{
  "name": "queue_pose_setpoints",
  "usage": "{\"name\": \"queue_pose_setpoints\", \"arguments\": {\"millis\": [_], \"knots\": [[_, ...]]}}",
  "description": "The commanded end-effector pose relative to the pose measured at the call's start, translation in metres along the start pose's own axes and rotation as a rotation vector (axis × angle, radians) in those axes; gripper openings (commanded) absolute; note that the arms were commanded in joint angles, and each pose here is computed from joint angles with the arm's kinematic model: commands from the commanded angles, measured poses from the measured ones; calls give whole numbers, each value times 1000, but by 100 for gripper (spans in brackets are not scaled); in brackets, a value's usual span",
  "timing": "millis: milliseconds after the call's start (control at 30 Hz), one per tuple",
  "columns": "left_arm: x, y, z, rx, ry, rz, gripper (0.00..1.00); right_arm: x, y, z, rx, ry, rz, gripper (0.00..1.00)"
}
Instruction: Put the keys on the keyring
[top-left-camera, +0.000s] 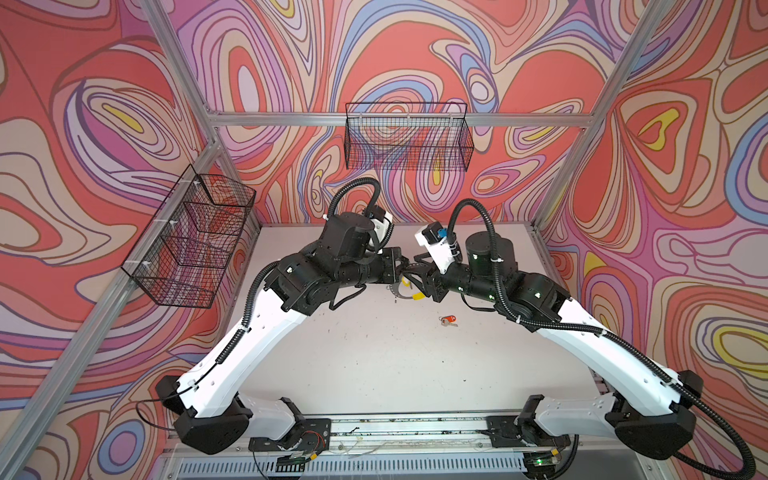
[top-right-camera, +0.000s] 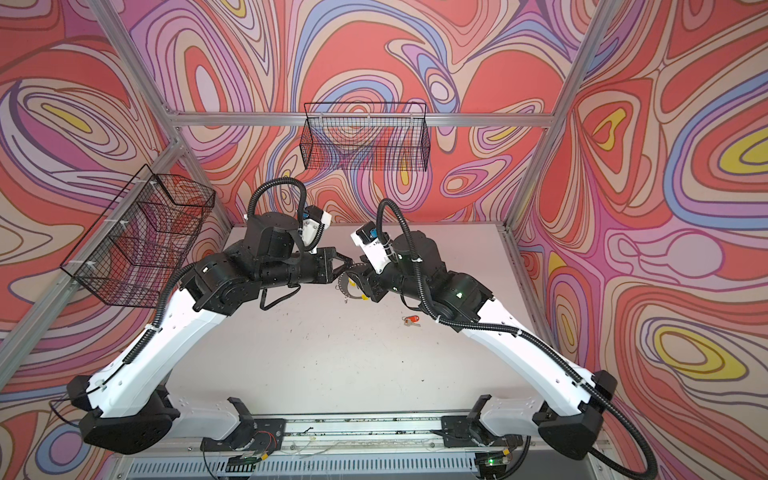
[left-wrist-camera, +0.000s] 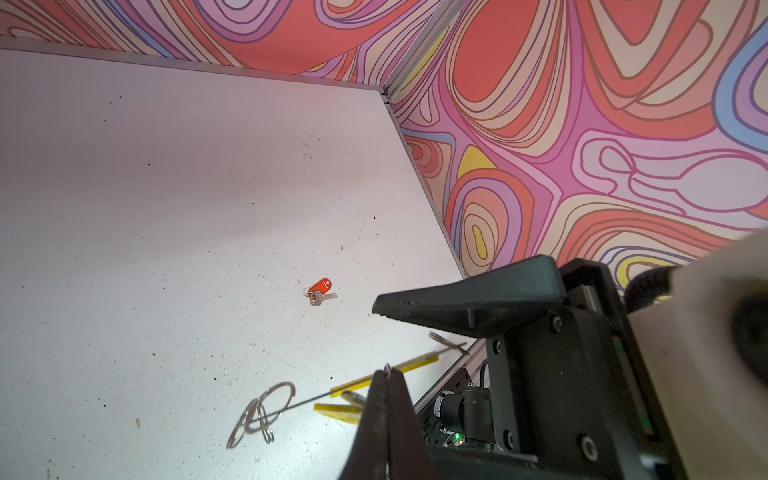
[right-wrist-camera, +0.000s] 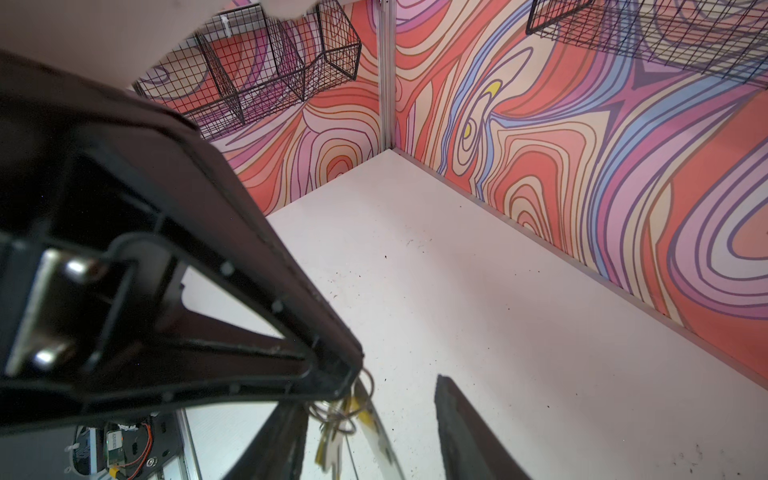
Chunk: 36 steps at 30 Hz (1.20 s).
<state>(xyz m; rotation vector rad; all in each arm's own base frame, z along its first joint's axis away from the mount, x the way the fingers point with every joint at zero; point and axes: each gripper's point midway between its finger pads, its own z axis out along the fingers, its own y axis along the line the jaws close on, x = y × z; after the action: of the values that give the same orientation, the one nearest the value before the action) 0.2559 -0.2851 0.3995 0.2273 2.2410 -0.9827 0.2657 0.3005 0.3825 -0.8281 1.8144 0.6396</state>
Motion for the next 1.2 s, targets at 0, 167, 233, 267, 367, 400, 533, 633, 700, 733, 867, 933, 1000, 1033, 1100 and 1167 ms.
{"name": "queue_pose_setpoints", "arguments": {"millis": [0,167,233,267,367,400,533,633,700,733,867,933,1000,1033,1100,1167], "knots": [[8,-17,-15,71,50,11,0,-8,-23,-9,109,-24,-3,48],[5,-23,-19,90,45,12,0,5,-30,-3,146,13,-9,41],[6,-21,-20,73,51,17,0,10,-36,-3,179,33,-14,39],[6,-19,-21,65,53,19,0,11,-37,-4,189,32,-16,39],[7,-17,-22,52,55,15,0,11,-41,-9,214,27,-24,40],[6,-18,-22,56,53,14,0,11,-43,-10,224,29,-29,42],[7,-20,-21,72,63,8,0,13,-48,-14,260,41,-49,53],[9,-21,-20,77,74,9,0,13,-52,-17,281,52,-63,53],[9,-19,-20,67,73,7,0,14,-50,-18,272,64,-74,52],[8,-18,-22,63,65,6,0,14,-48,-20,261,68,-79,50],[1,-6,-25,13,16,-1,0,13,-40,-31,219,66,-88,47],[-2,0,-27,-19,-7,1,0,13,-36,-39,203,64,-83,47],[-4,-1,-26,-11,-14,-5,0,11,-30,-47,179,60,-77,47],[-5,-2,-26,-4,-16,-8,0,9,-26,-52,158,50,-70,48],[-5,-3,-23,1,-12,-12,0,3,-16,-60,107,19,-55,48],[-6,-4,-21,5,-16,-20,0,-4,-7,-67,61,-6,-39,48]]}}
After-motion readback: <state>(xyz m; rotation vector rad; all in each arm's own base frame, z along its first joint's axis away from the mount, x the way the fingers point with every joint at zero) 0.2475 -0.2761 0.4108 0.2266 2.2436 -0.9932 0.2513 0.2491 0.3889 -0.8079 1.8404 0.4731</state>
